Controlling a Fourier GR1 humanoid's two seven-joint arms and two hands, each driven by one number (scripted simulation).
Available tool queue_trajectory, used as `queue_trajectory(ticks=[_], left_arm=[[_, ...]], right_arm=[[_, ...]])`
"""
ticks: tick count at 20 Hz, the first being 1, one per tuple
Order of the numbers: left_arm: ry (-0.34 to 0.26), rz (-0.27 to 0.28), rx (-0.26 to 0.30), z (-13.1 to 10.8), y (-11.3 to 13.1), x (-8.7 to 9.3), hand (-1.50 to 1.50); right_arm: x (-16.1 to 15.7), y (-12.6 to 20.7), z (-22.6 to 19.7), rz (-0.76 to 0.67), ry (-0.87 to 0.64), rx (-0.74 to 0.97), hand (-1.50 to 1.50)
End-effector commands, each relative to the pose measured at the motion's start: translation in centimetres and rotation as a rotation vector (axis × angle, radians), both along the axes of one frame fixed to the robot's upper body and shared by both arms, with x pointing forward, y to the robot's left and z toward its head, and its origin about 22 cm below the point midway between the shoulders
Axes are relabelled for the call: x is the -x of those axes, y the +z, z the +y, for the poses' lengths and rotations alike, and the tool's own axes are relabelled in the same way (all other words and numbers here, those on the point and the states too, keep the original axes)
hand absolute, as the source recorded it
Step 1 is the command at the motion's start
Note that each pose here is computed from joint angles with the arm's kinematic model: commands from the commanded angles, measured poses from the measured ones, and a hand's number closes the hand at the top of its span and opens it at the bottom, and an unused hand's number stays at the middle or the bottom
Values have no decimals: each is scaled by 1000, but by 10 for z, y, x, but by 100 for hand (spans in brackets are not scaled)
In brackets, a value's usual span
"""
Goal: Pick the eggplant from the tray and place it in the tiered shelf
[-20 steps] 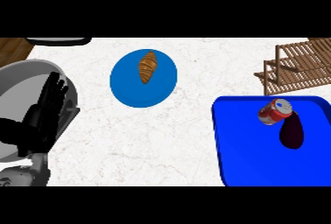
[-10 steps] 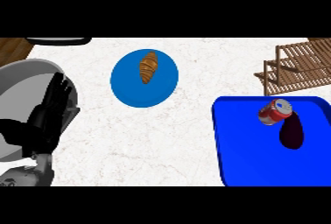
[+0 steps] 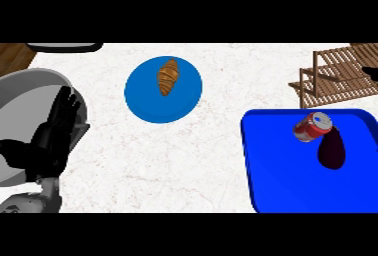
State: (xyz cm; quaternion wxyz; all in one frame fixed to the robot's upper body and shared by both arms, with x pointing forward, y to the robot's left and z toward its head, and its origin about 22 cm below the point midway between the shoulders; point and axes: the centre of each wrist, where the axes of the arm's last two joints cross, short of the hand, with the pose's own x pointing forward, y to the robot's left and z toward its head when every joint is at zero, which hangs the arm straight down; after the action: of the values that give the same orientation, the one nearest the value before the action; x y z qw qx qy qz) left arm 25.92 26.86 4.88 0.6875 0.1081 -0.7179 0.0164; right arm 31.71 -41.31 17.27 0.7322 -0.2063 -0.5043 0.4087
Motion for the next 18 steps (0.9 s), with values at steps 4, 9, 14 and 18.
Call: queue_trajectory(ticks=[4,9,14,18], left_arm=[[-1,-9,-6,1,8,-2,0],[2,-6,-8,-10,18,6,0],[9,9,-5,-2,13,2,0],[0,20,8,-18,25,-1,0]], right_arm=[[-2,-39,29,50,-14,245,-150],[-1,-54,32,136,-55,343,-150],[-7,-81,22,133,-80,273,-150],[-1,-69,18,127,-61,282,-150]])
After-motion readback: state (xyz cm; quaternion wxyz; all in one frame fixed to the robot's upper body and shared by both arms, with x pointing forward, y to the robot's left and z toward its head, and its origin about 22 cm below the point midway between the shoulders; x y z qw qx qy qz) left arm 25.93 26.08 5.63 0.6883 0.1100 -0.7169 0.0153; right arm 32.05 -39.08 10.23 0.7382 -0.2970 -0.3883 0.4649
